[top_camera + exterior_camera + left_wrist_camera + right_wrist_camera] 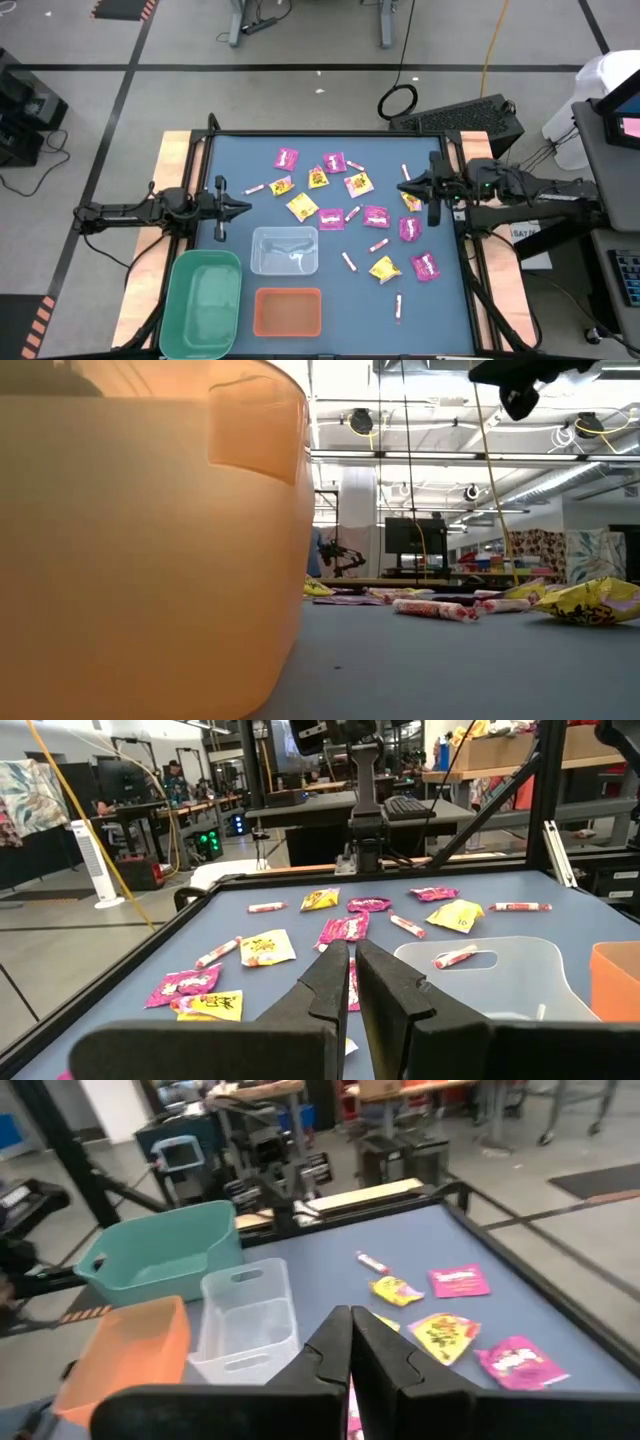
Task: Sort candy
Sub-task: Put the yellow candy into the transparent bin
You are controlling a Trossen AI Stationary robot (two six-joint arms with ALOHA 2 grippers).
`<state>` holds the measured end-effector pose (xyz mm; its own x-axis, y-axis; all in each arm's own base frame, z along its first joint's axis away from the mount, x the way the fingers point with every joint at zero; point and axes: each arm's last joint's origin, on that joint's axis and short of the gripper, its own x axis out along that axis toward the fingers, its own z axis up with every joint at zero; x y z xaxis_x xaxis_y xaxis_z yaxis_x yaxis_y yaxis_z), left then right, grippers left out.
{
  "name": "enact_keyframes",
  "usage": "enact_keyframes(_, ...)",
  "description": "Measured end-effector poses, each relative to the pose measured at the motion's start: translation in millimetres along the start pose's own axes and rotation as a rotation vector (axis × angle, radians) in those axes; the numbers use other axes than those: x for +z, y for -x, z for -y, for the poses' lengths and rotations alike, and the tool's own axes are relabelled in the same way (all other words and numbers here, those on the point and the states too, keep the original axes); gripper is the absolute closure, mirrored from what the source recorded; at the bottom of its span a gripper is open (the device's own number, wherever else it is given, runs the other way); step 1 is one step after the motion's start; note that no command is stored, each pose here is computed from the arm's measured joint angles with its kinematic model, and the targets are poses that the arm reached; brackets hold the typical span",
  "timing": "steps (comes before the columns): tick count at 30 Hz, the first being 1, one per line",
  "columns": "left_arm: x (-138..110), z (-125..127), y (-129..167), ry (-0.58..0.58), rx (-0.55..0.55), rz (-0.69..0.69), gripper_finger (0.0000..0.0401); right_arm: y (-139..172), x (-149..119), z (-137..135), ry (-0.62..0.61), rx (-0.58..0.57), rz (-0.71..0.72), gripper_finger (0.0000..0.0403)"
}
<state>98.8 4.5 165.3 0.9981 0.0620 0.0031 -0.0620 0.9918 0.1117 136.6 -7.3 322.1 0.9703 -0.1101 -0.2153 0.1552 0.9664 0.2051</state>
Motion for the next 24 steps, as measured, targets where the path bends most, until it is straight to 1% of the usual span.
enact_keyframes(3, 0, 0, 0, 0.000, 0.000, -0.001, 0.0370, -4, 10, -3, 0.000, 0.023, -0.008, 0.0403)
enact_keyframes(8, 0, 0, 0, 0.000, 0.000, -0.002, 0.0370, -10, 19, -6, 0.003, 0.014, -0.042, 0.0403)
enact_keyframes(10, 0, 0, 0, -0.003, 0.014, -0.004, 0.0370, -13, 17, -6, 0.006, 0.010, -0.065, 0.0403)
enact_keyframes(13, 0, -2, 0, -0.006, 0.075, -0.002, 0.0370, -18, 11, -5, 0.010, -0.005, -0.123, 0.0403)
enact_keyframes(16, 1, -3, 0, -0.005, 0.108, 0.002, 0.0370, -25, 3, -3, -0.002, -0.017, -0.174, 0.0403)
enact_keyframes(20, 5, -4, 2, -0.005, 0.125, -0.055, 0.0370, -36, -6, -2, -0.025, -0.035, -0.225, 0.0403)
enact_keyframes(22, 10, -5, 3, -0.007, 0.137, -0.084, 0.0370, -42, -10, -2, -0.031, -0.043, -0.253, 0.0403)
enact_keyframes(24, 21, -7, 4, -0.005, 0.139, -0.081, 0.0370, -48, -14, -1, -0.029, -0.053, -0.289, 0.0403)
